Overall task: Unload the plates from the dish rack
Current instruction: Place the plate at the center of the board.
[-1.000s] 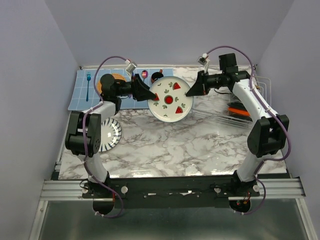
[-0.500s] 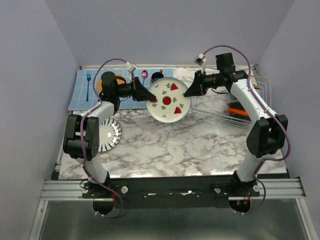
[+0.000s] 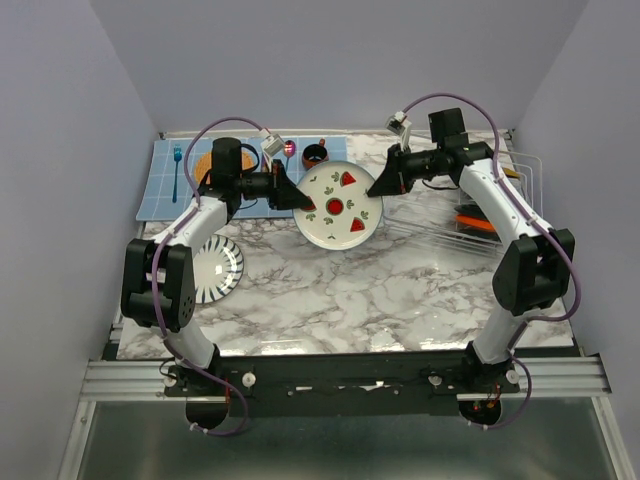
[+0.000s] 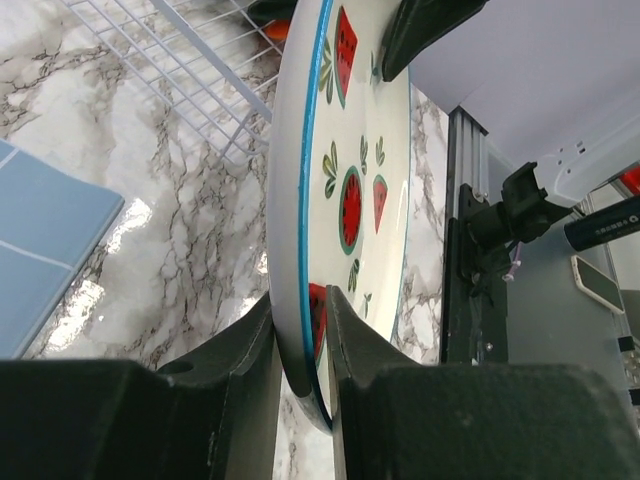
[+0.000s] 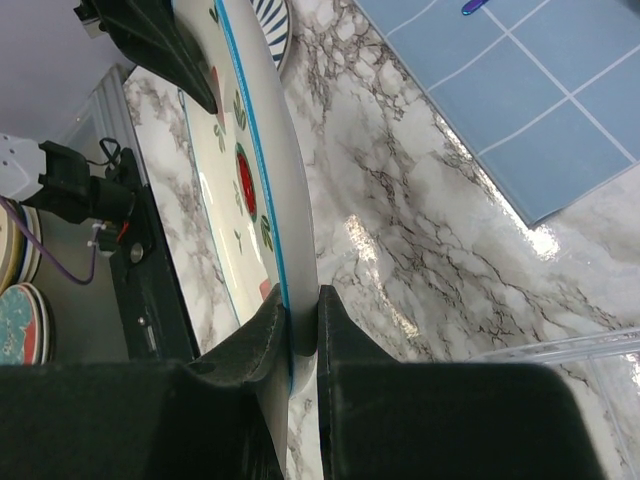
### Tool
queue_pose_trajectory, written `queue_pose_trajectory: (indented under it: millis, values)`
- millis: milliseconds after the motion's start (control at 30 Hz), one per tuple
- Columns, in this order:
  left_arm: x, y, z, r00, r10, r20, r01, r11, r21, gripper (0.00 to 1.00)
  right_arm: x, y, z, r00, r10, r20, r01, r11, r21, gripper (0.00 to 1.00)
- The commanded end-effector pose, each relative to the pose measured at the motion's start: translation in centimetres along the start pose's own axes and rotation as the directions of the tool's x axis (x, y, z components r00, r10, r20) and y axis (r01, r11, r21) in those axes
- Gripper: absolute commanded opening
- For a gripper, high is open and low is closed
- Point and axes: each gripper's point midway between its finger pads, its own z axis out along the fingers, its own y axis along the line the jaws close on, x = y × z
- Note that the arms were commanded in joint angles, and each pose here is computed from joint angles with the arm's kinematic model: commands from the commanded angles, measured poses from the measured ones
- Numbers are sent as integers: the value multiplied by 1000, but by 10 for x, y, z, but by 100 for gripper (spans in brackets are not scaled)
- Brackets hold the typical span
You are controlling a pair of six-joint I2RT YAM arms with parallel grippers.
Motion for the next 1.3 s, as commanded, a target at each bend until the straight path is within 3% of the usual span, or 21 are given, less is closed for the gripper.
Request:
queue_pose_trajectory:
  millis: [0,500,800,1267]
  values:
    - [-1,-5,-1,999,48,-12,-48,999,5,1,-19,22,-10,997,-54,56,58,997,-59,1]
    - [-6,-32,-3,997,82,-3,-81,989,122,0,-14,16,-9,997,-64,42,66,997,-45,1]
    - [-16,-60,-12,996,83,30,-87,975,203,0,-9,5,-3,997,-68,19,69,997,-36,11]
    - [-23,-57,-30,993,88,76,-99,981,167,0,-1,-9,3,997,-73,-3,73,997,-12,14]
